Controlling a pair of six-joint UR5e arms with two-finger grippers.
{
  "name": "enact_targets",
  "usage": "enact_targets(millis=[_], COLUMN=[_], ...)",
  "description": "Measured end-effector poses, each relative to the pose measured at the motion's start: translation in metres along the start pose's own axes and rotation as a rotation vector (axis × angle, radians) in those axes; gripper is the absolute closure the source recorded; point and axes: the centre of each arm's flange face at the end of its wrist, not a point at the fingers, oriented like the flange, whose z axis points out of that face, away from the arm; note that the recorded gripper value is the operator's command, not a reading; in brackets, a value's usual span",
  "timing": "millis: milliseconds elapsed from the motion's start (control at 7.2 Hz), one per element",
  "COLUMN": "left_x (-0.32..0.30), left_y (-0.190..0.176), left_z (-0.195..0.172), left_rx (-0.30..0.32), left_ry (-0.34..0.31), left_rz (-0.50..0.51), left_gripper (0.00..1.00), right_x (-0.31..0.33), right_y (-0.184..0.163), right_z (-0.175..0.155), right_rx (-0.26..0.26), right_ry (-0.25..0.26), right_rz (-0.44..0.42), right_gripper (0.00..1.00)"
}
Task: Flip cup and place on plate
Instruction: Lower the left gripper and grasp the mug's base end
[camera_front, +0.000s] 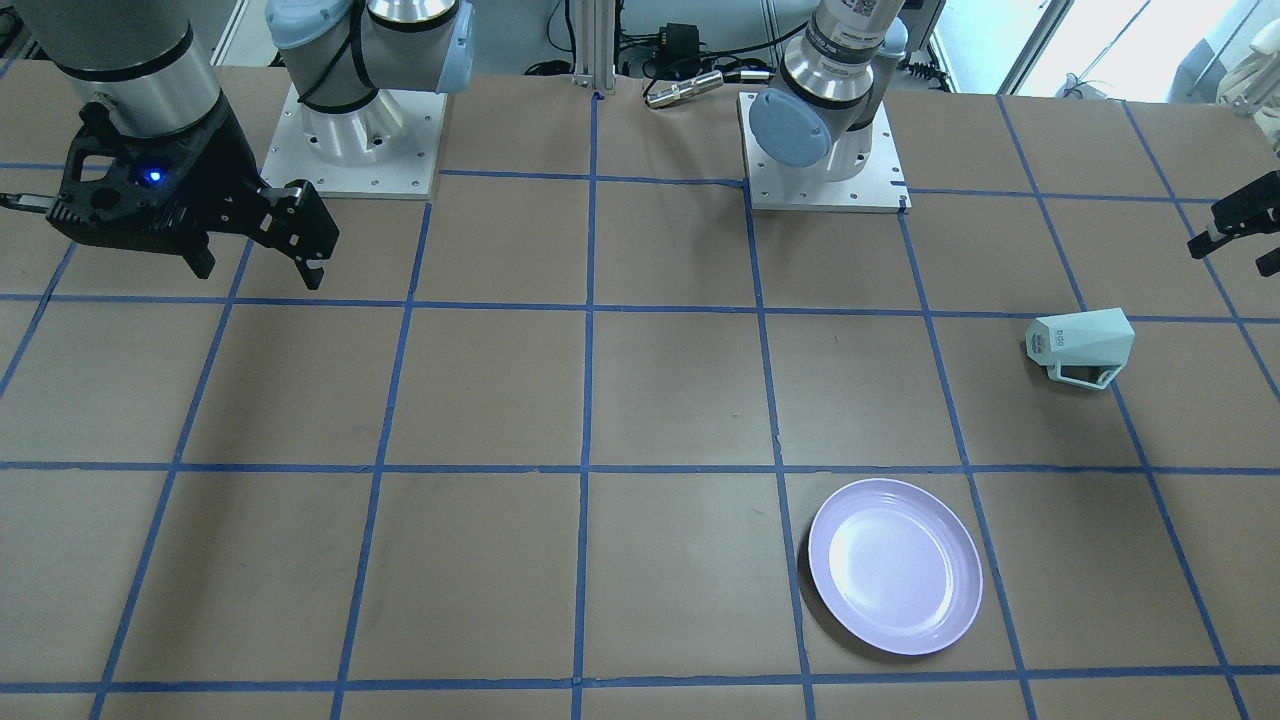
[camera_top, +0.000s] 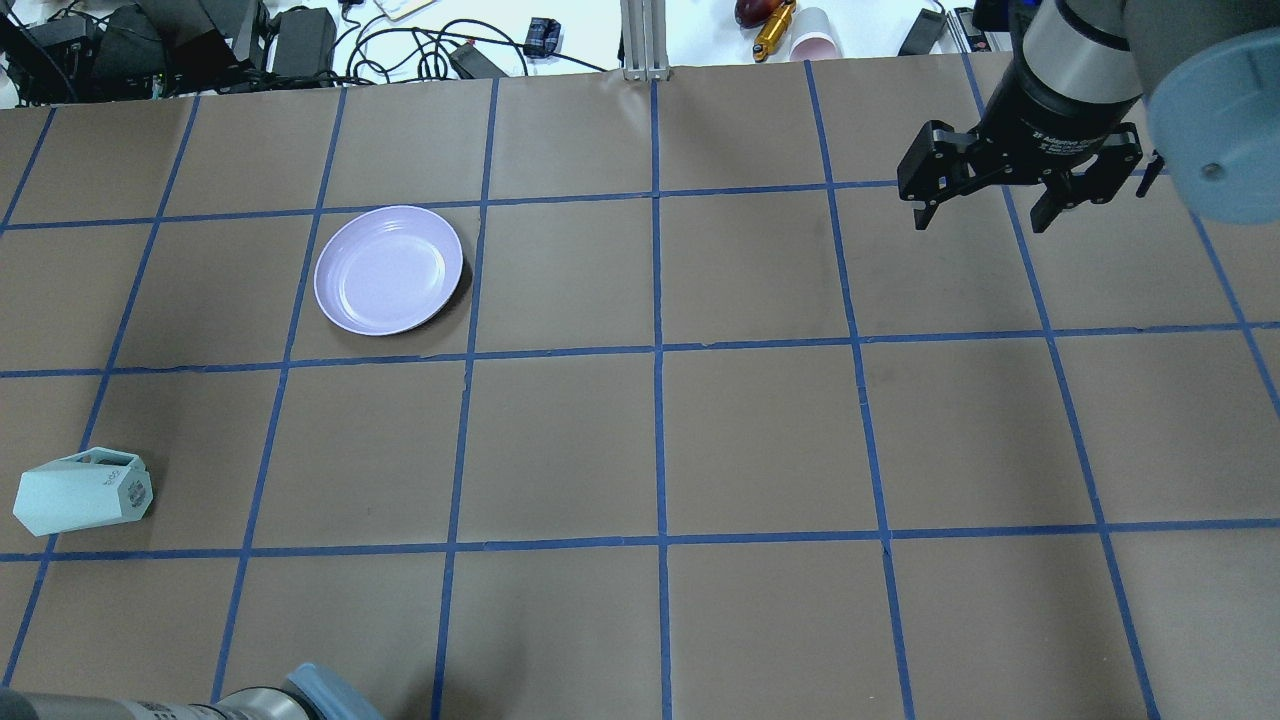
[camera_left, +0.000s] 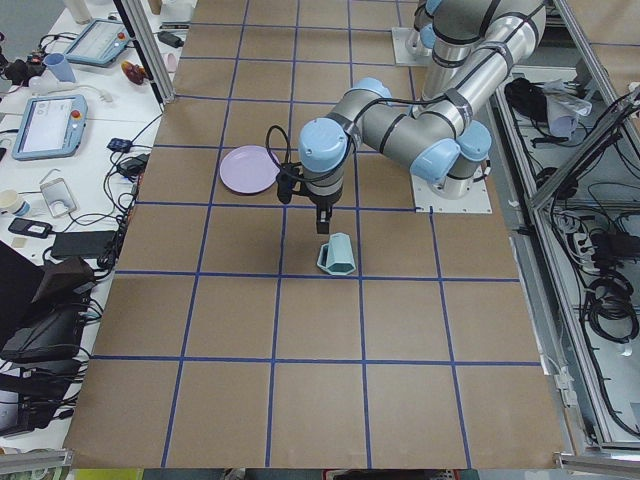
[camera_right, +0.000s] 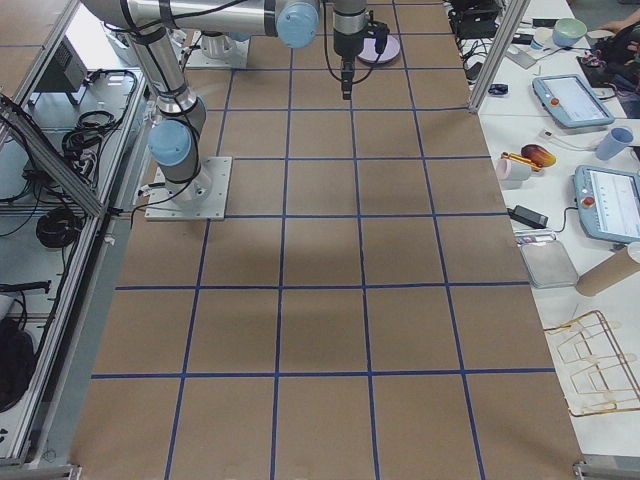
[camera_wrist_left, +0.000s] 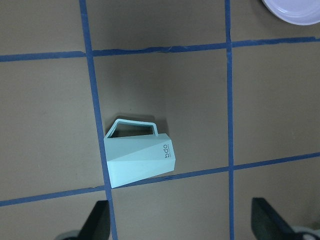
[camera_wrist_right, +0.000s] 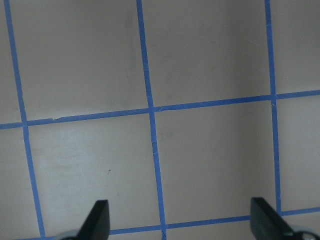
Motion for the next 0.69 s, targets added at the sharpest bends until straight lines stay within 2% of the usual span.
enact_targets(millis=[278,694], left_x=[-0.048,-0.111], left_y=[0.018,0.044], left_z=[0.019,0.063], left_rx=[0.073,0.109], left_ry=[0.109,0.238], left_rz=[-0.085,-0.182], left_gripper=[0.0,0.0], right_x=[0.0,0.0], right_y=[0.0,0.0], right_z=[0.0,0.0], right_rx=[0.0,0.0], right_ry=[0.0,0.0], right_rz=[0.0,0.0], right_gripper=[0.0,0.0])
